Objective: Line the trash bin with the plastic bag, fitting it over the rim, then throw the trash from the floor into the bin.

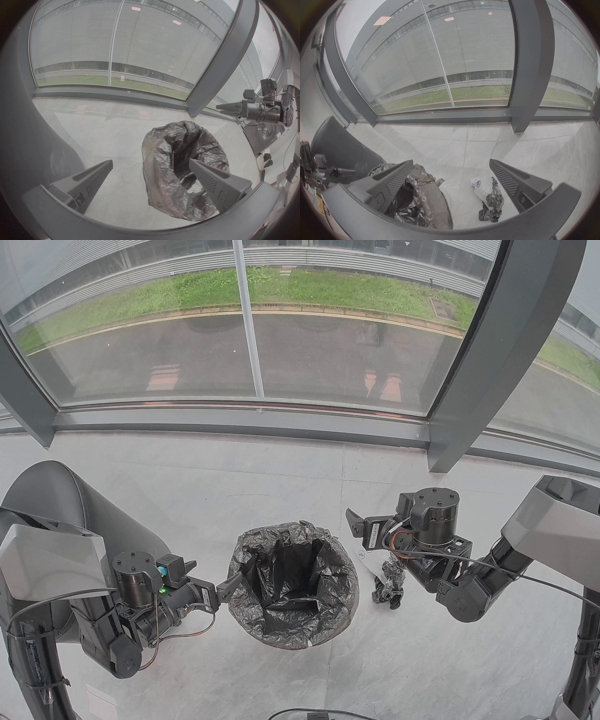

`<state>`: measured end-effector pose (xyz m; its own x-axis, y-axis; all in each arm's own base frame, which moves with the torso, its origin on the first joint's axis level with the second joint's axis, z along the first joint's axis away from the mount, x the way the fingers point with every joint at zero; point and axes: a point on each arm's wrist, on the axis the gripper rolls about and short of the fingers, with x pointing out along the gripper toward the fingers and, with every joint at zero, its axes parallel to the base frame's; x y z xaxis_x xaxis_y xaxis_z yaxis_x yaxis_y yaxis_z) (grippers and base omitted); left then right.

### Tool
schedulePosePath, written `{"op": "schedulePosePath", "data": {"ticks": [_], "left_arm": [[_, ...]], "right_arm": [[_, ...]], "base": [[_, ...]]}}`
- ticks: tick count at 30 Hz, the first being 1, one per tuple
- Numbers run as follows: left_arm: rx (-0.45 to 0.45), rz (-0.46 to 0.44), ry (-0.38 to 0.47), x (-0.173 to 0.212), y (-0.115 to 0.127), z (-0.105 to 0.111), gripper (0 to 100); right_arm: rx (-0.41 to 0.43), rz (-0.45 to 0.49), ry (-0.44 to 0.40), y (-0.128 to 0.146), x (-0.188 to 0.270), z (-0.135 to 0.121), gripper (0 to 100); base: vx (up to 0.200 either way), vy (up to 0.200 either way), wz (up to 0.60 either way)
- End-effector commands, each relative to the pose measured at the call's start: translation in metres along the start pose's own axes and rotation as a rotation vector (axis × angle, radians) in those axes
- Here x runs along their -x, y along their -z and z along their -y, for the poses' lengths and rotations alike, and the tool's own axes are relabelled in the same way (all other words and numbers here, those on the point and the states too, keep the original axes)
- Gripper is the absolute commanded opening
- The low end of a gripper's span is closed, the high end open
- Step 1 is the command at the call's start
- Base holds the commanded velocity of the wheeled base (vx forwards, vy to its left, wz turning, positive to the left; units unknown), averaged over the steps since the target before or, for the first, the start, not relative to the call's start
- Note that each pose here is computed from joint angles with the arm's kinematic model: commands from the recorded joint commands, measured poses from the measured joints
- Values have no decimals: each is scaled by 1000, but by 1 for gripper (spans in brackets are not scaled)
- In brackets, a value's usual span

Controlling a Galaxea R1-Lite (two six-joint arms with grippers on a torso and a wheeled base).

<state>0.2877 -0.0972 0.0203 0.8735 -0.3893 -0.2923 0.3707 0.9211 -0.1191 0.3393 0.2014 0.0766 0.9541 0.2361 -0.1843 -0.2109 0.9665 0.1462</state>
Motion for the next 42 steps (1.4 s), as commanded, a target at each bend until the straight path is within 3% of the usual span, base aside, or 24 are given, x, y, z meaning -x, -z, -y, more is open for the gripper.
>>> {"op": "schedulePosePath", "data": {"ticks": [1, 14, 26, 27, 31, 34, 42], "left_arm": [[5, -34, -17, -12, 13, -8, 100], [8, -58, -27, -33, 30, -12, 100], [17, -48, 0, -27, 24, 0, 100], [102, 51, 9, -5, -9, 20, 100], [235, 222, 59, 30, -59, 28, 100], [284, 286, 42, 52, -75, 18, 100], [272, 402, 33, 78, -102, -8, 100]], "right_arm": [[-20, 23, 24, -7, -5, 9, 100], [-16, 9, 70, 3, -24, 24, 100], [-6, -27, 77, 20, -37, 25, 100], [0, -61, 113, 39, -51, 38, 100], [11, -131, 151, 53, -66, 51, 100], [22, -180, 175, 58, -80, 58, 100], [134, -327, 193, 55, -118, 60, 100]], "base": [[0, 0, 0], [0, 0, 0], [0, 0, 0], [0, 0, 0], [0, 0, 0], [0, 0, 0], [0, 0, 0]]}}
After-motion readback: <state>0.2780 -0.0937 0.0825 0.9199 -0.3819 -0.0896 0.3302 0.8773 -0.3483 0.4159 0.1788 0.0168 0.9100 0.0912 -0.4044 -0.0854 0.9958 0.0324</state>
